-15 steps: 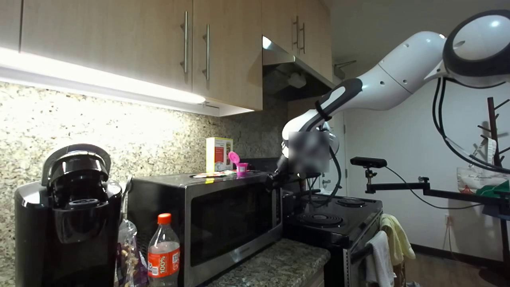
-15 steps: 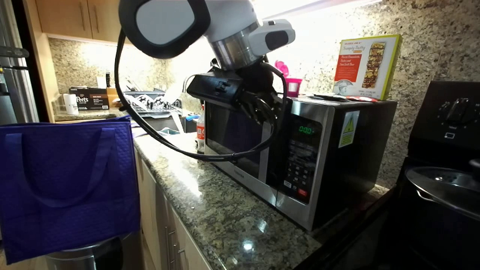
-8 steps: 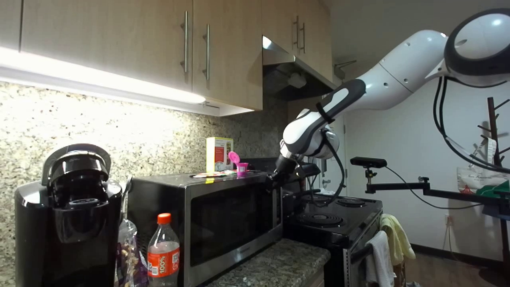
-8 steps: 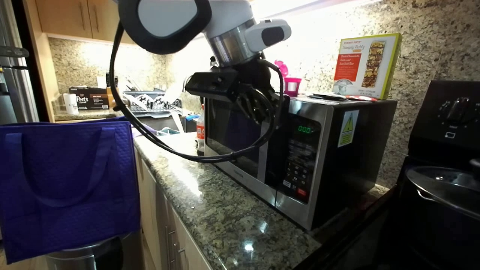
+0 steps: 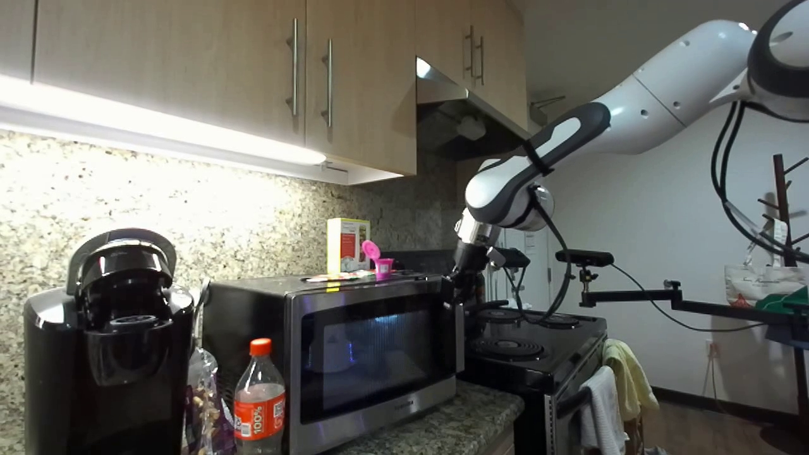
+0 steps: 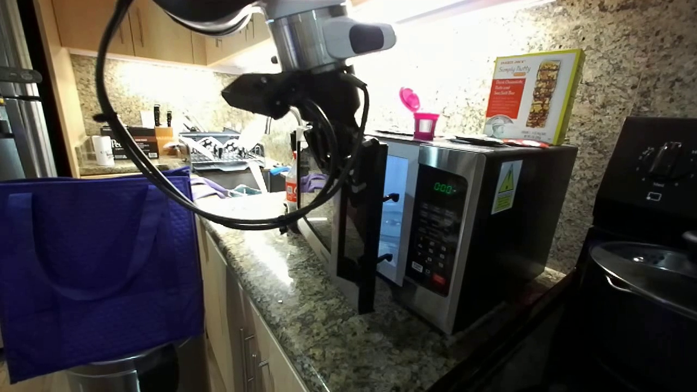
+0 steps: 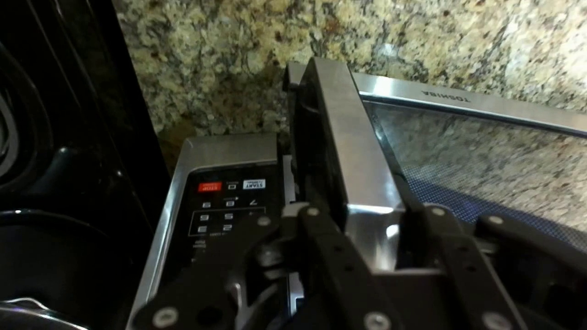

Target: Open the microwave

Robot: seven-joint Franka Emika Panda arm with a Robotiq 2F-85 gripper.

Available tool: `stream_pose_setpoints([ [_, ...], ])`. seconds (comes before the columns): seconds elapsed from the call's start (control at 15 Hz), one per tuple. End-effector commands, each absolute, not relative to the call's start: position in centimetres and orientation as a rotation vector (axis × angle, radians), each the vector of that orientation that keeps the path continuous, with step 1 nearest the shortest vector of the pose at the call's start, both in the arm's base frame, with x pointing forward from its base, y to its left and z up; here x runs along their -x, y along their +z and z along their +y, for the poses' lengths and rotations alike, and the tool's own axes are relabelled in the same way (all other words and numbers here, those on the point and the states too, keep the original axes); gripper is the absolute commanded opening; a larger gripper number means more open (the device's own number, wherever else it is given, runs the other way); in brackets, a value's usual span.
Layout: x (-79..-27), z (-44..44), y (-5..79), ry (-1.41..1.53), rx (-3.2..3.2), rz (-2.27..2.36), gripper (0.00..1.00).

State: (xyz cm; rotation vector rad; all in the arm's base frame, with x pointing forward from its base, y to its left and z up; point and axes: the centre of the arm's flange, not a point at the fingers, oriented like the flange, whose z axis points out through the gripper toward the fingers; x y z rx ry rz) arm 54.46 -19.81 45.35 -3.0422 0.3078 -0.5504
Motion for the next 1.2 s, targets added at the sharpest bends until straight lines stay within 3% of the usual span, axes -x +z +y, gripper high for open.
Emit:
stream_pose_setpoints([
  [0.0,-51.9,-18.6,45.8,-0.347,3.070,0.225,0.69],
  [0.27,-49.5,-16.7,46.0,-0.006,3.186,0.027,0.95],
  [0.4,-48.1,-15.8,46.6,0.142,3.163,-0.111,1.00],
  [0.8,-45.2,-11.2,49.2,0.398,3.055,-0.538,1.00],
  [1.13,-45.3,-7.5,50.6,0.141,3.160,-0.696,1.00],
])
